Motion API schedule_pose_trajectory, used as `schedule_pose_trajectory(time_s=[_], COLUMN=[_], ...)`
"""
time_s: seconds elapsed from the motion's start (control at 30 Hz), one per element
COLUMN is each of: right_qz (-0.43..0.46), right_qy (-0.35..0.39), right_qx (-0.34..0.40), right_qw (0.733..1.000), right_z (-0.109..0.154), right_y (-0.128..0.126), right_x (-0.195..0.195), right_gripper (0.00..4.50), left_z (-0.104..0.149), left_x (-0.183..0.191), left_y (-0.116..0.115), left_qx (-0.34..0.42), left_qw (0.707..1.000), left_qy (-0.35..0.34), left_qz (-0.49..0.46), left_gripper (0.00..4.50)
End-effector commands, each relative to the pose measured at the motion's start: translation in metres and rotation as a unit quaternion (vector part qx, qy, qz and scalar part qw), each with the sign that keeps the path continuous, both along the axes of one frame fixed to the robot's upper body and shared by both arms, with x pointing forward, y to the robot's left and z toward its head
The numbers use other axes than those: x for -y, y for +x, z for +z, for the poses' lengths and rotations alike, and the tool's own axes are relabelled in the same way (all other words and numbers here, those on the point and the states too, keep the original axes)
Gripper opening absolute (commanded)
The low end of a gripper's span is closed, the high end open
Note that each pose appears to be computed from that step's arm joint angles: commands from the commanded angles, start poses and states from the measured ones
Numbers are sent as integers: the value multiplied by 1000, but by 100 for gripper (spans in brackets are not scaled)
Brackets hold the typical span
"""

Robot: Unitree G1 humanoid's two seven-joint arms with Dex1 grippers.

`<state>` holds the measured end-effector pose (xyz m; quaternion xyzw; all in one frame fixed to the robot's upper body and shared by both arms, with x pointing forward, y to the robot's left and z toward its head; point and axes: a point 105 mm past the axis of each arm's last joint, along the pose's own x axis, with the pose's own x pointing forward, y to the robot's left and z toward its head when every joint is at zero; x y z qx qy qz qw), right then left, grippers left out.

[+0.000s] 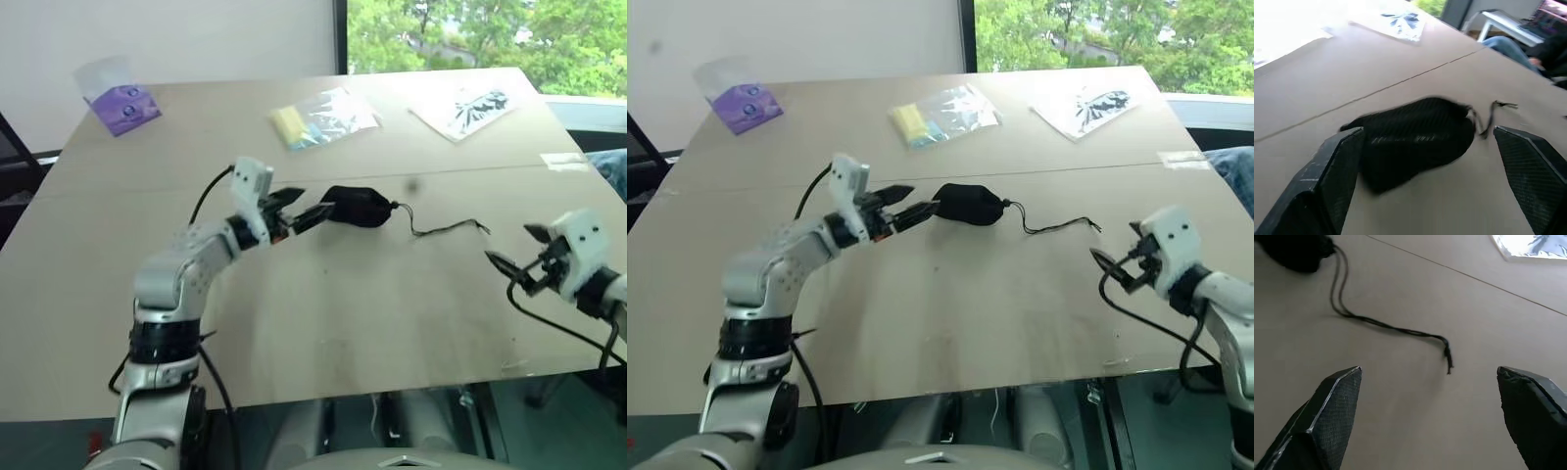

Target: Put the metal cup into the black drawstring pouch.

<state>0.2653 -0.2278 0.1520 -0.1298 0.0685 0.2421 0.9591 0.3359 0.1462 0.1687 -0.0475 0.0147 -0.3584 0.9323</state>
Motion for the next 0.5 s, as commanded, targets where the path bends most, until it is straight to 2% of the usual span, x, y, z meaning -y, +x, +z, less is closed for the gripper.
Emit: schedule_pose_trajectory(time_s=[0.03, 0.3, 0.5], right_qz=[41, 4, -3], right_qy=[24, -29, -42], right_qx=[74, 68, 63], right_qw=[996, 997, 997], right_z=[29, 11, 2], right_y=[-26, -52, -52], right_x=[-9, 12, 17], right_gripper=[441, 441, 441], left_z=[14, -16, -18], left_x=[-24, -81, -94], left_y=[-24, -90, -96], left_qx=[96, 38, 25], left_qw=[994, 986, 982], left_qy=[22, 43, 26], left_qz=[51, 154, 186], left_gripper=[450, 450, 450])
